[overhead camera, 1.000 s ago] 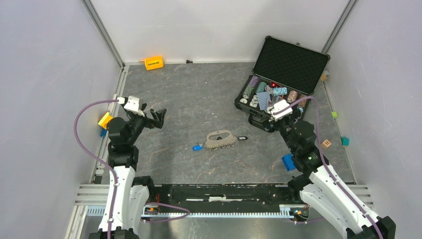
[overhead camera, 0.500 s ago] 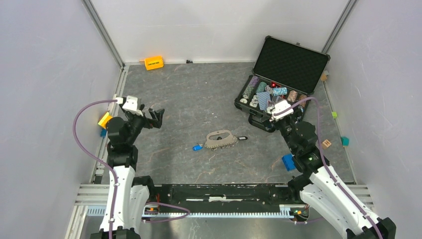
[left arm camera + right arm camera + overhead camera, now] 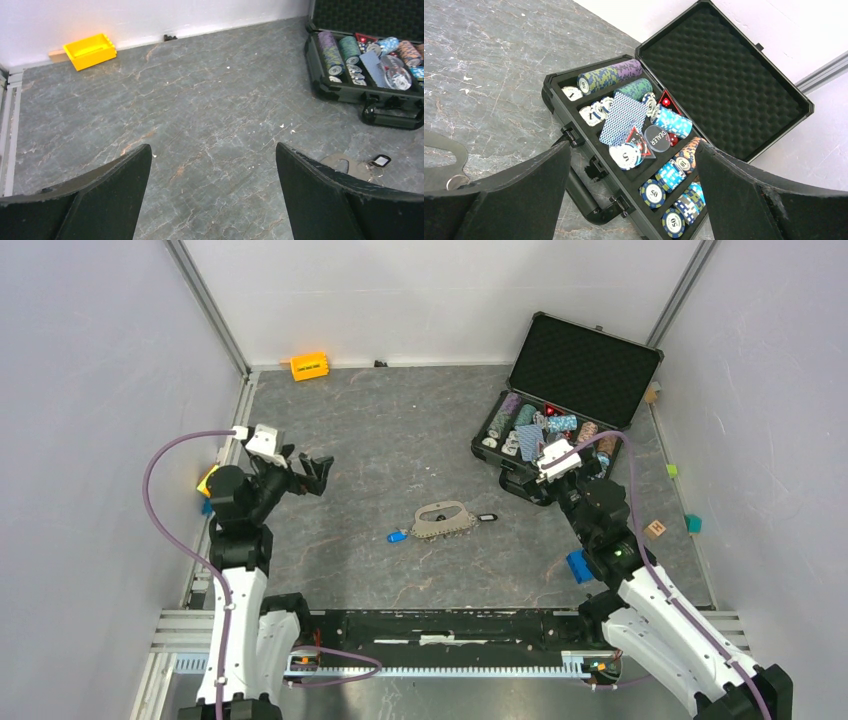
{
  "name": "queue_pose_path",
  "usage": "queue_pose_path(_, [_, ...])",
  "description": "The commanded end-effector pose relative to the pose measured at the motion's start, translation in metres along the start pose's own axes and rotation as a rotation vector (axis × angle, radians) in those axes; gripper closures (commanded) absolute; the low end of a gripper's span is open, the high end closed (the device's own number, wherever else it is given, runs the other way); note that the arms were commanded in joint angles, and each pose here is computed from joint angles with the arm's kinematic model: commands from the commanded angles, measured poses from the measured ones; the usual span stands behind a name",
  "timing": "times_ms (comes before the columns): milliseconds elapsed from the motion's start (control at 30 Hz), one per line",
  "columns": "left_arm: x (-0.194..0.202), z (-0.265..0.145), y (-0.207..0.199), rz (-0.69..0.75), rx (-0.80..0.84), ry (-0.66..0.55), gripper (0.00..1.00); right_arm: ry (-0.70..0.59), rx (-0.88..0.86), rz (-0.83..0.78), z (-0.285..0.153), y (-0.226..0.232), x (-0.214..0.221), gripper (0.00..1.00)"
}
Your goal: Put the keys on the keyring
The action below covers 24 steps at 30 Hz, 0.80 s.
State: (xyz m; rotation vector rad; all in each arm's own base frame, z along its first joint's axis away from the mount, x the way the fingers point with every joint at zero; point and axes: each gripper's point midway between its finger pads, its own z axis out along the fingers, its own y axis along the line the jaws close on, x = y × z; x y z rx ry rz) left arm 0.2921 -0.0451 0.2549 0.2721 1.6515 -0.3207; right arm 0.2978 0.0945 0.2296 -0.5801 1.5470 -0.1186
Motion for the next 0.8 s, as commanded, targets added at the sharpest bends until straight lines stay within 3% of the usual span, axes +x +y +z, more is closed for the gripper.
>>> queue_pose_path(0, [-0.032,-0.009,-0.009,0.055,0.031,-0.063,0.00,-0.039,0.025,-0.003,-0.001,-0.009,-0.017,0.02])
queue_pose_path(767, [-0.008,-0.011,-0.005,0.057,0.006,-0.024,0.00,-0.030,0.027,-0.031,-0.002,-0.010,-0.013,0.02])
